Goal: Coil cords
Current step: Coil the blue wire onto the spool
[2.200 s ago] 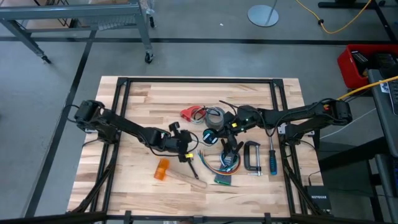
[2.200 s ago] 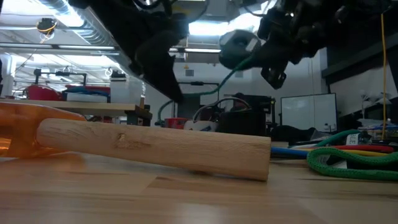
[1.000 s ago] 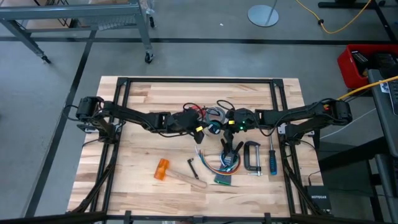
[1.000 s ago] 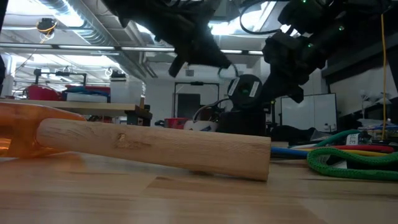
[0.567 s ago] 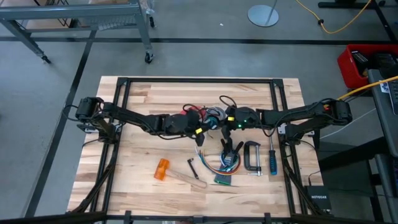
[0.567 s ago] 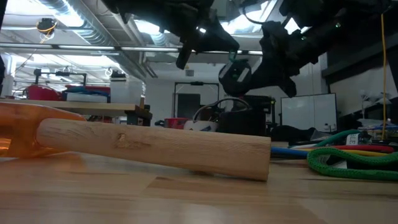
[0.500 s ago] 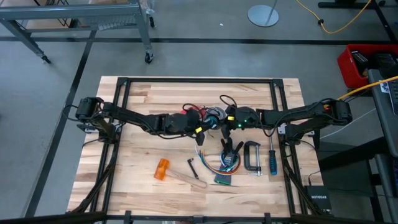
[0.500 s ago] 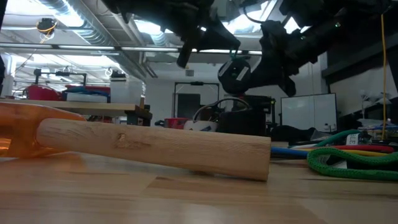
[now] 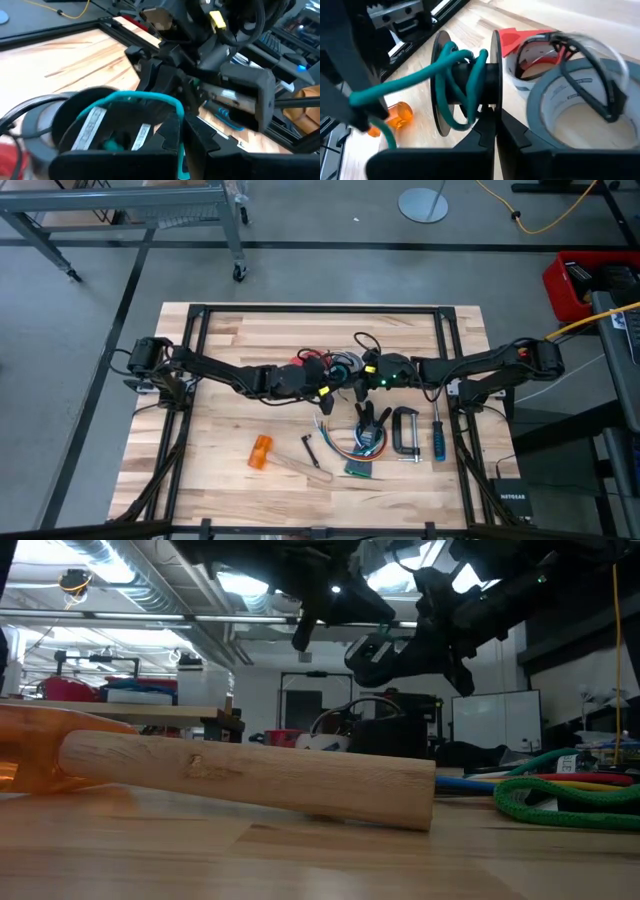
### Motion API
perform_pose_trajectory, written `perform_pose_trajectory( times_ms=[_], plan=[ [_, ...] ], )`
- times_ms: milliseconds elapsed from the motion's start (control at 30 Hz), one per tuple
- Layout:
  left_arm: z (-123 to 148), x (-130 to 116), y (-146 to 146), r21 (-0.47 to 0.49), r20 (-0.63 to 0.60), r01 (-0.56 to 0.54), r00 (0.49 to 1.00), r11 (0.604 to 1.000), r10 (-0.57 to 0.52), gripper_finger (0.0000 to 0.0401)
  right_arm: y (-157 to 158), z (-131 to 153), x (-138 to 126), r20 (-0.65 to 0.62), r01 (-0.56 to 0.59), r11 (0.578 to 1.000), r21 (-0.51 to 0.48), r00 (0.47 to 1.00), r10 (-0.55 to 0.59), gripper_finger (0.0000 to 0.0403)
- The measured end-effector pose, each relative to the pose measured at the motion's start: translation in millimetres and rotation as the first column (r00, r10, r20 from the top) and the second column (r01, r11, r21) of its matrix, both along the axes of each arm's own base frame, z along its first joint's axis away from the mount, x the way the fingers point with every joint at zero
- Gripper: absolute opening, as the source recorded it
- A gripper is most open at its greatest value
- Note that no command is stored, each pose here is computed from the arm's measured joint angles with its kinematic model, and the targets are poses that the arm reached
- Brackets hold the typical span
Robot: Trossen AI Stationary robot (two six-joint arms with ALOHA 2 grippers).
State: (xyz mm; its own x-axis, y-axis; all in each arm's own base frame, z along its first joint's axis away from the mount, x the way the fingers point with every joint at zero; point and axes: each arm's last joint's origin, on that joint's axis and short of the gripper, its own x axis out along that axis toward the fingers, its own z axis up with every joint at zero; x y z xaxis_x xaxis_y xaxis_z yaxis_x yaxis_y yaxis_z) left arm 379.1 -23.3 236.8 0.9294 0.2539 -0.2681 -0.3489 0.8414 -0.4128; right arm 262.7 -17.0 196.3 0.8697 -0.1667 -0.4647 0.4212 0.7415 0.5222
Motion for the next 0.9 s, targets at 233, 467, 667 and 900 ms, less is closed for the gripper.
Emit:
perform_pose_trajectory(
  times_ms=[233,467,667,900],
  plan=[
    [2,13,-10,0.073,-0.023,0.038,0.999,0.997,-0.036,0.0,5,-7,4,-0.018,0.025,0.999,-0.031,1.0,-0.026,0.0005],
    [0,12,-11,0.086,-0.086,0.028,0.996,0.996,-0.021,0.0,4,5,10,0.122,0.04,0.999,-0.034,0.992,-0.036,0.0005],
    [-5,10,-15,0.138,-0.144,0.025,0.99,0.99,-0.005,0.0,4,12,12,0.195,0.04,0.998,-0.049,0.98,-0.03,0.0005],
    [-13,4,-27,0.256,-0.27,0.078,0.963,0.964,-0.007,0.0,4,13,13,0.201,0.023,0.997,-0.07,0.979,-0.009,0.0005]
  ],
)
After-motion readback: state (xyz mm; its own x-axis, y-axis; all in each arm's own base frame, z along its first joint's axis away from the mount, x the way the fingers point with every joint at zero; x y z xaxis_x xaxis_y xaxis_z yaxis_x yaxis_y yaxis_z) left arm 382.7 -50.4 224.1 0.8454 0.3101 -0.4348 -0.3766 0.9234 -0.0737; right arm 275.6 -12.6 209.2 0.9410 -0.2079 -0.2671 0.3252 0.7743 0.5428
